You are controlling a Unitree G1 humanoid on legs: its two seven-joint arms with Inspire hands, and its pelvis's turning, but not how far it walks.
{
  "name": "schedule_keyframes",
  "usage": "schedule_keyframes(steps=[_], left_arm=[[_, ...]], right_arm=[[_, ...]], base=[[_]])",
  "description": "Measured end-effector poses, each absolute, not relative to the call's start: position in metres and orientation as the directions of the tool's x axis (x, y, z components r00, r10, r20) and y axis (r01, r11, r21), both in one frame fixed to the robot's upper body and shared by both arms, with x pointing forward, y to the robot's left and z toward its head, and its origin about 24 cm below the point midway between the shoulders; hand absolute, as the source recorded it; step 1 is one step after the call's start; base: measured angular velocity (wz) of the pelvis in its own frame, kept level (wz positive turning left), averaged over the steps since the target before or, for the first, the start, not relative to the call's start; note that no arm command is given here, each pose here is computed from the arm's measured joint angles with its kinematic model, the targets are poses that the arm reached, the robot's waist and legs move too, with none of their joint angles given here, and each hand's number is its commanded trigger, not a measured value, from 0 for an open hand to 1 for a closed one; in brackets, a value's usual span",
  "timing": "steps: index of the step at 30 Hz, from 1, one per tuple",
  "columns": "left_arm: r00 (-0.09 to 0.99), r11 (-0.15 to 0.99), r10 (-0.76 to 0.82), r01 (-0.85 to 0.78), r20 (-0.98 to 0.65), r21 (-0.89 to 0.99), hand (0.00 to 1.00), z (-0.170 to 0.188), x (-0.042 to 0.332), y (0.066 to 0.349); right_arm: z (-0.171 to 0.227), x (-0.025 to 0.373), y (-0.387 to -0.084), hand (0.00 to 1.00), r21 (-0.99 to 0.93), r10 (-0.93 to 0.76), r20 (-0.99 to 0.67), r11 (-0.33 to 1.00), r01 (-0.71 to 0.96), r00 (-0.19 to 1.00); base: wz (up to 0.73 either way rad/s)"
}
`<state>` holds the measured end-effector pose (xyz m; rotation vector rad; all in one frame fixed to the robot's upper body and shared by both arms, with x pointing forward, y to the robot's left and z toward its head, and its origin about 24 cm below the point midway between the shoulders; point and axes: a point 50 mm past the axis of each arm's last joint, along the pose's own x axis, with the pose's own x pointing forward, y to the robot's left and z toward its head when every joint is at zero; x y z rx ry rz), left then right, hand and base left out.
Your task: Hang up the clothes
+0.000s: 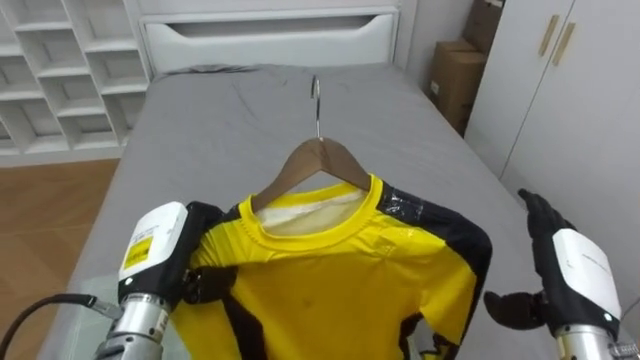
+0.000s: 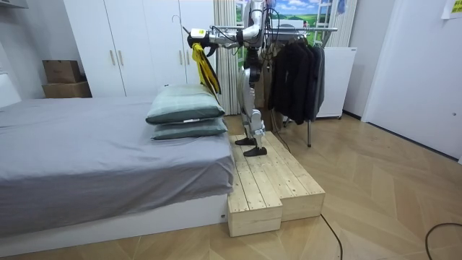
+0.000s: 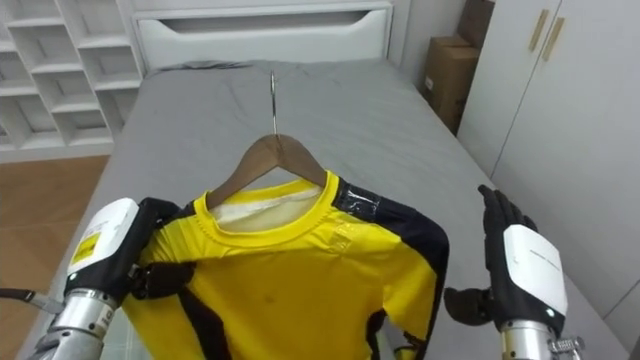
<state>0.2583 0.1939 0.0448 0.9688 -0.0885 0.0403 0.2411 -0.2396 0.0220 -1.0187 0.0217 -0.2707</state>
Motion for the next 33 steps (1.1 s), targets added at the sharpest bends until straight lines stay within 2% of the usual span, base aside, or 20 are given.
schedule_keyframes(steps=[15,20,33], left_arm=[[0.992,0.531,-0.068,-0.057,0.11,0.845,1.0,0.05,0.249,0.181],[0.981,0.505,-0.137,-0.049,0.137,0.862,1.0,0.055,0.247,0.165],[0.978,0.5,-0.149,-0.051,0.144,0.865,1.0,0.056,0.247,0.162]], right_arm=[[0.02,0.243,-0.229,0.0,-0.85,-0.177,0.095,0.497,0.173,0.98],[0.023,0.25,-0.221,0.0,-0.849,-0.134,0.089,0.508,0.146,0.987],[0.026,0.253,-0.22,0.0,-0.849,-0.128,0.097,0.507,0.149,0.987]], base=[[0.01],[0.01],[0.0]])
